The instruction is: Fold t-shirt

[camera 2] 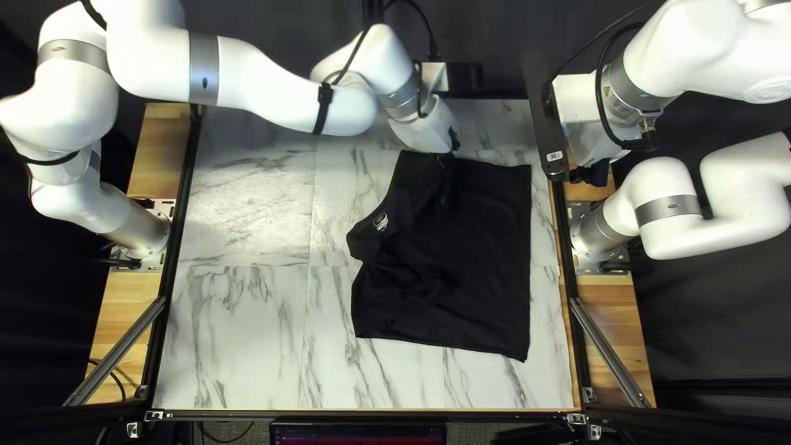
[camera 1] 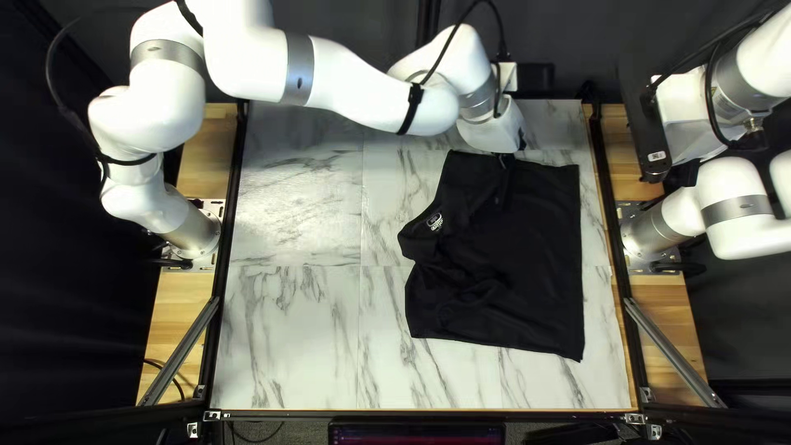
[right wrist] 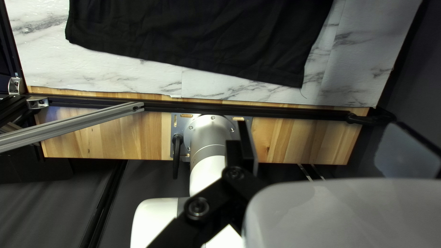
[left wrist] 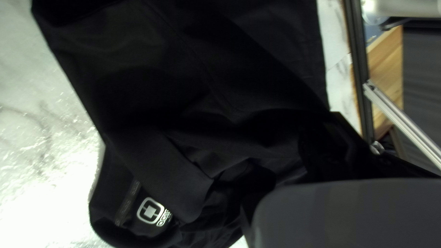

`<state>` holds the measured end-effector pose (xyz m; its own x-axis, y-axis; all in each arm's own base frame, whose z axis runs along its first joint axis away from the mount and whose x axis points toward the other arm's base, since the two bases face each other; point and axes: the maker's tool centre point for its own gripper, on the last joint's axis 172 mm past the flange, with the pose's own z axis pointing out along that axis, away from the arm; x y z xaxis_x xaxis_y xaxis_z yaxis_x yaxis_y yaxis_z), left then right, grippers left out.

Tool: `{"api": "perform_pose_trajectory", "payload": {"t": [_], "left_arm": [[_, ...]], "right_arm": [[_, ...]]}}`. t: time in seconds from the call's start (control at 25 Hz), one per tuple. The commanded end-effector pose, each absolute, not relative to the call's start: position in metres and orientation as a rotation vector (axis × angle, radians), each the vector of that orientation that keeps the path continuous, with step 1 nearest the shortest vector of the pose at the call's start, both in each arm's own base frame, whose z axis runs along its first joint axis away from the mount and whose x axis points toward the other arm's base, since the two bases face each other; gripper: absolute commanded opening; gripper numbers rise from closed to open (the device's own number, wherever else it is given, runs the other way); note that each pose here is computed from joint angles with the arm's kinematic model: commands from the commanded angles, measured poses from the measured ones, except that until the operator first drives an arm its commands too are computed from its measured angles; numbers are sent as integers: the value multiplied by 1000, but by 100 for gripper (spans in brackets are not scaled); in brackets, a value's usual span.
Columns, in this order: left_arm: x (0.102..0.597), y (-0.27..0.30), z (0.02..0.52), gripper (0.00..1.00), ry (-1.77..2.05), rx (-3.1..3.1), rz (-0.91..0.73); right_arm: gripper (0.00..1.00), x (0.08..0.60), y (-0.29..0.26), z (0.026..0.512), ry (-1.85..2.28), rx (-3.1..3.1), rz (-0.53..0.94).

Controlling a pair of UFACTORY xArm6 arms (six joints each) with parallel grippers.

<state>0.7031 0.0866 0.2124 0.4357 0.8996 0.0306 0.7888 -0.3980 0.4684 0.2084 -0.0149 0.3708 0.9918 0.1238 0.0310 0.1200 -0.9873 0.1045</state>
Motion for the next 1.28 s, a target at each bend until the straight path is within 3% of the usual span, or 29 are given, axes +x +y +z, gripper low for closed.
{"api": "perform_pose_trajectory", "payload": {"t": [0.04, 0.32, 0.36, 0.4, 0.44, 0.48, 0.64, 0.88, 1.12, 1.28], "left_arm": [[723, 78, 185, 3, 1454, 2325, 306], [744, 81, 153, 3, 1448, 2308, 257], [745, 80, 149, 22, 1443, 2305, 256], [745, 79, 148, 68, 1438, 2305, 257], [744, 77, 147, 68, 1428, 2307, 260], [742, 74, 149, 100, 1414, 2313, 263], [718, 66, 170, 100, 1366, 2349, 285], [633, 50, 200, 100, 1258, 2469, 317], [549, 1, 173, 100, 878, 2730, 226], [526, -17, 153, 100, 635, 2873, 99]], "right_arm": [[100, 208, -15, 371, 186, 3033, 57], [100, 208, -15, 371, 186, 3033, 57], [100, 208, -15, 371, 186, 3033, 57], [100, 208, -15, 371, 186, 3033, 57], [100, 208, -15, 371, 186, 3033, 57], [100, 208, -15, 371, 186, 3033, 57], [100, 208, -15, 371, 186, 3033, 57], [100, 208, -15, 371, 186, 3033, 57], [100, 208, -15, 371, 186, 3033, 57], [100, 208, -15, 371, 186, 3033, 57]]}}
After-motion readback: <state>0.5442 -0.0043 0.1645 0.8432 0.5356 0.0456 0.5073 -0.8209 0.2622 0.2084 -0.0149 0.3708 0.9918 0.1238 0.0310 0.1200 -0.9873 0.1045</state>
